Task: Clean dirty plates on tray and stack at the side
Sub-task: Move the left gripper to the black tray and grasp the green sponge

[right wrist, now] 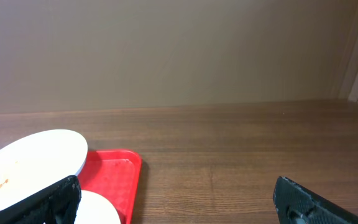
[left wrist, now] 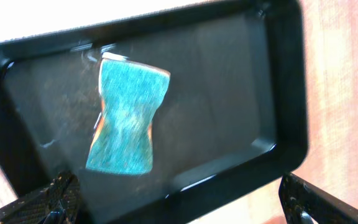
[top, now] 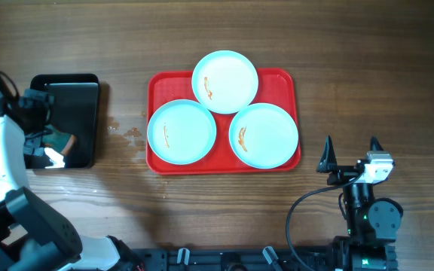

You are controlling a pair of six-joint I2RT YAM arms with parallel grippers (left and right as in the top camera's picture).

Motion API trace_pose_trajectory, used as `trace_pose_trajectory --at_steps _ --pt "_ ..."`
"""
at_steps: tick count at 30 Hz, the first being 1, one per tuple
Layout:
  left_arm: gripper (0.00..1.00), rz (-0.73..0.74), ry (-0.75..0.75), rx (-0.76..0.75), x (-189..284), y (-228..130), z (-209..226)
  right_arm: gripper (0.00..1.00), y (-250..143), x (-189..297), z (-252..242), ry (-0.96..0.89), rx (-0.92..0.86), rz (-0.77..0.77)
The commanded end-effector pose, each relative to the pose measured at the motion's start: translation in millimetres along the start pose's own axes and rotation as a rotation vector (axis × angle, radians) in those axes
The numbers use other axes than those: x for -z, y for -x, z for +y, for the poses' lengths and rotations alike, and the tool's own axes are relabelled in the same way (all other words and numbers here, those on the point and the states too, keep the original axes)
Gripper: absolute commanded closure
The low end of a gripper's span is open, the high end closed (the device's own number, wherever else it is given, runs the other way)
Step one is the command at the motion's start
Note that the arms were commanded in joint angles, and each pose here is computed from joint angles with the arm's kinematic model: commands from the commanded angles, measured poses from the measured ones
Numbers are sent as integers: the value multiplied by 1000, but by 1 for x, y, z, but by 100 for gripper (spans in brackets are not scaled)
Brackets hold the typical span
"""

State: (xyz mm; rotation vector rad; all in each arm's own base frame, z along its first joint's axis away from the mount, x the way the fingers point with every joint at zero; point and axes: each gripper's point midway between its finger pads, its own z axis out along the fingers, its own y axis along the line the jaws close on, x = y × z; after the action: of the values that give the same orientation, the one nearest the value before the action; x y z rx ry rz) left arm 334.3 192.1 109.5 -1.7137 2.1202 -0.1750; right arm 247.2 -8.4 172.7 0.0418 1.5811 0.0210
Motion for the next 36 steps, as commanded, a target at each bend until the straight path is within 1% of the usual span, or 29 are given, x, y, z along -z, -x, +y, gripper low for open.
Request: trace_pose_trajectory --at_steps 1,3,5,8,10,12,17,21,30,33,36 --pt "3 0 -54 -65 -8 8 -12 0 1 0 -4 -19 13 -4" --pt "9 0 -49 -93 -16 9 -13 0 1 0 -4 -19 13 -4" --pt "14 -8 -11 -91 -24 10 -7 0 1 0 -4 -19 13 -4" --pt "17 -20 93 -88 -45 14 13 0 1 0 -4 -19 13 -4" --pt "23 -5 117 -88 -54 11 18 0 1 0 -4 -19 13 -4" --pt "25 11 133 -88 -61 8 22 0 1 0 -4 -19 13 -4" --pt "25 -3 167 -100 -64 10 27 0 1 0 -4 -19 13 -4" --pt "25 -10 181 -174 -65 5 23 0 1 0 -4 -19 14 -4" --pt "23 -103 360 -265 -67 2 37 0 1 0 -4 -19 13 -4" --pt "26 -110 407 -271 -67 4 46 0 1 0 -4 -19 13 -4" --pt "26 -89 419 -296 -72 2 50 0 1 0 -4 -19 13 -4"
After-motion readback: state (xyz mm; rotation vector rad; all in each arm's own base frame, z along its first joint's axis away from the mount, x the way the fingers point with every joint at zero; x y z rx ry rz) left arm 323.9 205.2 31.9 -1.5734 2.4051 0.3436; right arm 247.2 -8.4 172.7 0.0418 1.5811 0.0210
